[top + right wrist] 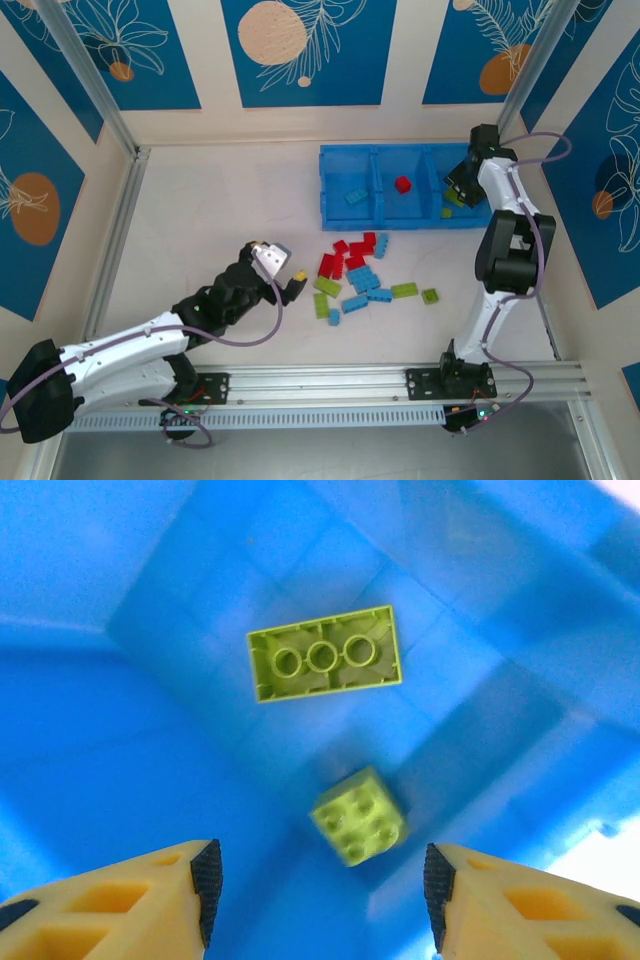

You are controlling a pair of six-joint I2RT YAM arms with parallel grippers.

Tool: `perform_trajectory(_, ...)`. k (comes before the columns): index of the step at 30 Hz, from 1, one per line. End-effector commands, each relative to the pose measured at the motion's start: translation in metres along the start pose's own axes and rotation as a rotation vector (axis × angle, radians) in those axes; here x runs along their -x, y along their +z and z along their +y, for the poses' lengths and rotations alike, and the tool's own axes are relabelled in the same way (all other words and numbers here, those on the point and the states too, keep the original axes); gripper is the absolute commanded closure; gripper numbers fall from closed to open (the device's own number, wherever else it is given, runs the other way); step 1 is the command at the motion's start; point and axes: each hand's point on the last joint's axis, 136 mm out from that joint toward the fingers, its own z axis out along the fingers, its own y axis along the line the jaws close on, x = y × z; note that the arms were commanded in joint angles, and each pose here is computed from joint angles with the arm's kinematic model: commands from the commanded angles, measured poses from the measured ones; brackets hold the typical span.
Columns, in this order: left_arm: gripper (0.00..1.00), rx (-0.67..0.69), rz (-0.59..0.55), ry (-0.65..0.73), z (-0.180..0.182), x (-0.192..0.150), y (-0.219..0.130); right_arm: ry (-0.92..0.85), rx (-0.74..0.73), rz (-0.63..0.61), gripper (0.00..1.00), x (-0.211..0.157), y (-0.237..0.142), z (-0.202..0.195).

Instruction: Sort the legos into containers by color

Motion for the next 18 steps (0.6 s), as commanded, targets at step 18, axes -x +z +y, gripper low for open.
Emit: perform_trajectory(18,0.22,0.026,0.449,-0.583,-0.012,-0.039,0.047,-0.747,0.468,0.294,0.33,-0.319,-0.170,-0.028)
